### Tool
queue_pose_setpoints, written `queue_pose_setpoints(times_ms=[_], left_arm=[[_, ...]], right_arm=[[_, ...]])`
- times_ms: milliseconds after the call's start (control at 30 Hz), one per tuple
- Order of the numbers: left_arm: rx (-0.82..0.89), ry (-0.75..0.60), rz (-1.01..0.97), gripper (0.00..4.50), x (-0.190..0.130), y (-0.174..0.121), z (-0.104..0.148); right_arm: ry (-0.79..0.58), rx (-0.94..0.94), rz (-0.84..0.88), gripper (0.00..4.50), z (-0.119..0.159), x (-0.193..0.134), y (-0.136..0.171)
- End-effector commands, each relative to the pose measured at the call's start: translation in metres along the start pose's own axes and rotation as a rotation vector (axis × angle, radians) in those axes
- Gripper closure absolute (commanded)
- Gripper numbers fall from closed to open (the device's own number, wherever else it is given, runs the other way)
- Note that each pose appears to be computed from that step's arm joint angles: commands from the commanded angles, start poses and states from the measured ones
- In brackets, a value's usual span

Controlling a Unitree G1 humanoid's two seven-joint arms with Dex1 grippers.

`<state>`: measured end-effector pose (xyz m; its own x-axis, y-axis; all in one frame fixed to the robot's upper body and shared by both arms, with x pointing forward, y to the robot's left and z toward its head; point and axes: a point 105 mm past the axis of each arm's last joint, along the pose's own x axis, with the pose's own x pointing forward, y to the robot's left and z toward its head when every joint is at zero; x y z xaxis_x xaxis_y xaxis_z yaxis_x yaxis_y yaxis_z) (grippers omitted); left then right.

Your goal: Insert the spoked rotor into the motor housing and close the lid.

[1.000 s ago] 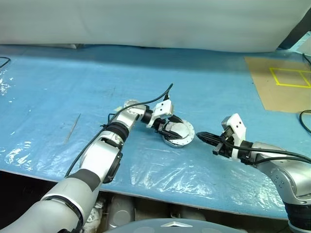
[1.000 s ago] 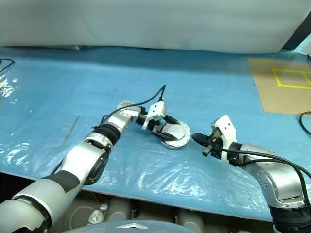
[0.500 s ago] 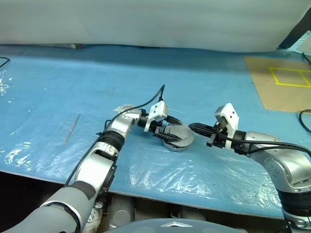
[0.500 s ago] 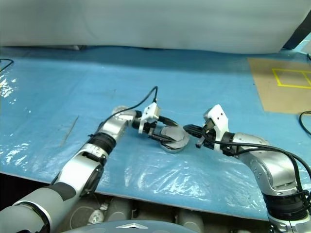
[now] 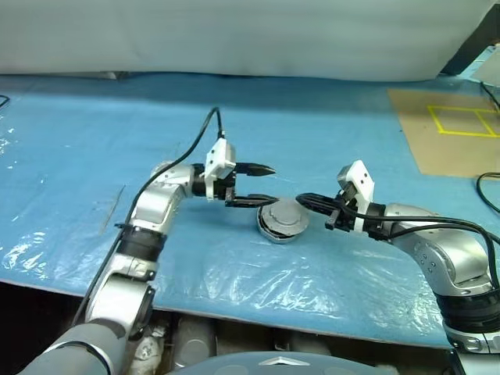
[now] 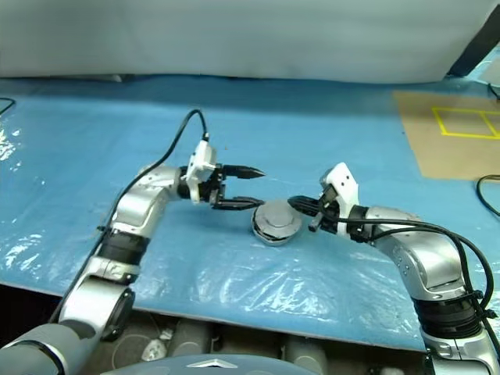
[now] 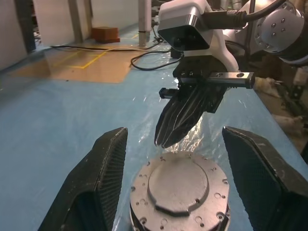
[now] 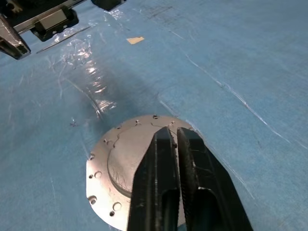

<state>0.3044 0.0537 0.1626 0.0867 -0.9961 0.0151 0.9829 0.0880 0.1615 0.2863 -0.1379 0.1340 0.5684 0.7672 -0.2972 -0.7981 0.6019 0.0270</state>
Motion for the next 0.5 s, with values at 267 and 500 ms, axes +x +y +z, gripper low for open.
queue_pose_setpoints(times_ms=[267, 500], left_arm=[[-0.09, -0.006, 0.283, 1.18, -0.028, -0.016, -0.02], [-0.101, 0.018, 0.301, 1.18, -0.027, -0.019, -0.028]], right_arm=[[-0.021, -0.123, 0.093, 0.95, 0.016, 0.005, 0.01], [0.007, -0.204, 0.126, 0.02, 0.008, 0.012, 0.01]])
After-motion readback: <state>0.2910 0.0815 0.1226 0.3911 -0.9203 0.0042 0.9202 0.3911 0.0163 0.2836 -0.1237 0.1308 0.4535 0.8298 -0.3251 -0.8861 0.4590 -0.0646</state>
